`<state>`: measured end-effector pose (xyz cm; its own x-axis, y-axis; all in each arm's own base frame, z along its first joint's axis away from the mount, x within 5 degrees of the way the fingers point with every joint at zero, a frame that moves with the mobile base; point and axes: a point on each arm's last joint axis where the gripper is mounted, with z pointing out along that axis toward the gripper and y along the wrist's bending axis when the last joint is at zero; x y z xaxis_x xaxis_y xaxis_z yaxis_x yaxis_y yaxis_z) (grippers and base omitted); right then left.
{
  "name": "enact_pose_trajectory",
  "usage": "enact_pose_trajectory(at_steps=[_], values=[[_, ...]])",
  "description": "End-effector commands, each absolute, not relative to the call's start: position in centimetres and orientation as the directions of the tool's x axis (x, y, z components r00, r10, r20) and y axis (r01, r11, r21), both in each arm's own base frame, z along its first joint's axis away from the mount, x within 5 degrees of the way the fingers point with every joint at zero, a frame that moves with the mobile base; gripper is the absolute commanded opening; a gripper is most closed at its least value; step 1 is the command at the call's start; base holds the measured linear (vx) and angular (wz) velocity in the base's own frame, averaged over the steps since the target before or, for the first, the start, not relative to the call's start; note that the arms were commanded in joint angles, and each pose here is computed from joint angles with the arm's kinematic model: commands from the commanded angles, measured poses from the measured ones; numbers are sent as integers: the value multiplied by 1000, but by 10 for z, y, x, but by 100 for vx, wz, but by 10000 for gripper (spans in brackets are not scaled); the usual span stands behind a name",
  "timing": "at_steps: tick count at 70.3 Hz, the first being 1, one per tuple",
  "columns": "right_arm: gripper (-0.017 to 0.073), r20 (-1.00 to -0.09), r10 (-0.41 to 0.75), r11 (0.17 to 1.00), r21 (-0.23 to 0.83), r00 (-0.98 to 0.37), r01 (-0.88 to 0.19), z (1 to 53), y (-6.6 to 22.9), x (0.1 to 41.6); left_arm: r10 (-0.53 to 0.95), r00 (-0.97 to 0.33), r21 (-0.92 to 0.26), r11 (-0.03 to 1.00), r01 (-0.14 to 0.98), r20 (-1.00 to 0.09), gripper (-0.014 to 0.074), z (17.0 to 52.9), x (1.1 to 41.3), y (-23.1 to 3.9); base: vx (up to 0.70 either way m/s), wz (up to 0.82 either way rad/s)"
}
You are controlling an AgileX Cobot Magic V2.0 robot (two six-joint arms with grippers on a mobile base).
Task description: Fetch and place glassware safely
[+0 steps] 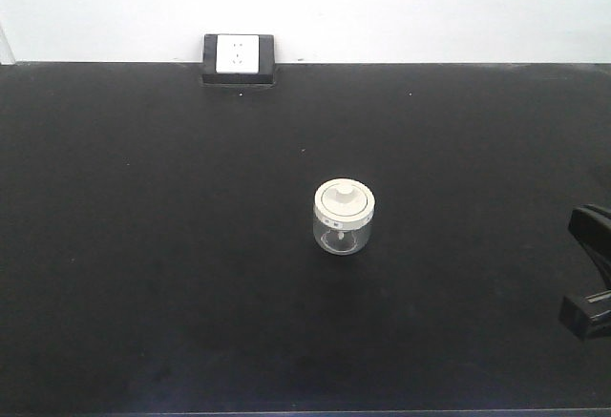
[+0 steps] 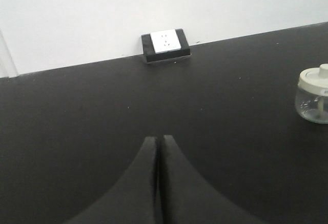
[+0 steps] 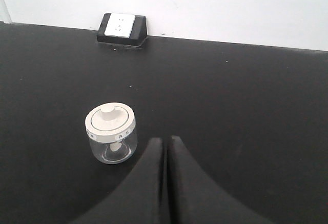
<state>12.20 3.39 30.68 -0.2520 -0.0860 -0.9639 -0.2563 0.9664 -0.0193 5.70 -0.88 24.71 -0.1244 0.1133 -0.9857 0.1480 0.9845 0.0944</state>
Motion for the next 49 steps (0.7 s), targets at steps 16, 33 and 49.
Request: enact_pose_trajectory(at_steps=[16, 33, 49], values=[[-3, -984, -76, 963, -30, -163, -266, 321, 35, 123, 50, 11, 50, 997, 66, -999, -7, 201, 56, -4, 0, 0], [-3, -984, -76, 964, -30, -164, -266, 321, 35, 123, 50, -23, 48, 997, 67, -999, -7, 188, 57, -4, 0, 0], [-3, -984, -76, 964, -30, -164, -266, 321, 35, 123, 51, -23, 49, 997, 67, -998, -7, 188, 57, -4, 0, 0]])
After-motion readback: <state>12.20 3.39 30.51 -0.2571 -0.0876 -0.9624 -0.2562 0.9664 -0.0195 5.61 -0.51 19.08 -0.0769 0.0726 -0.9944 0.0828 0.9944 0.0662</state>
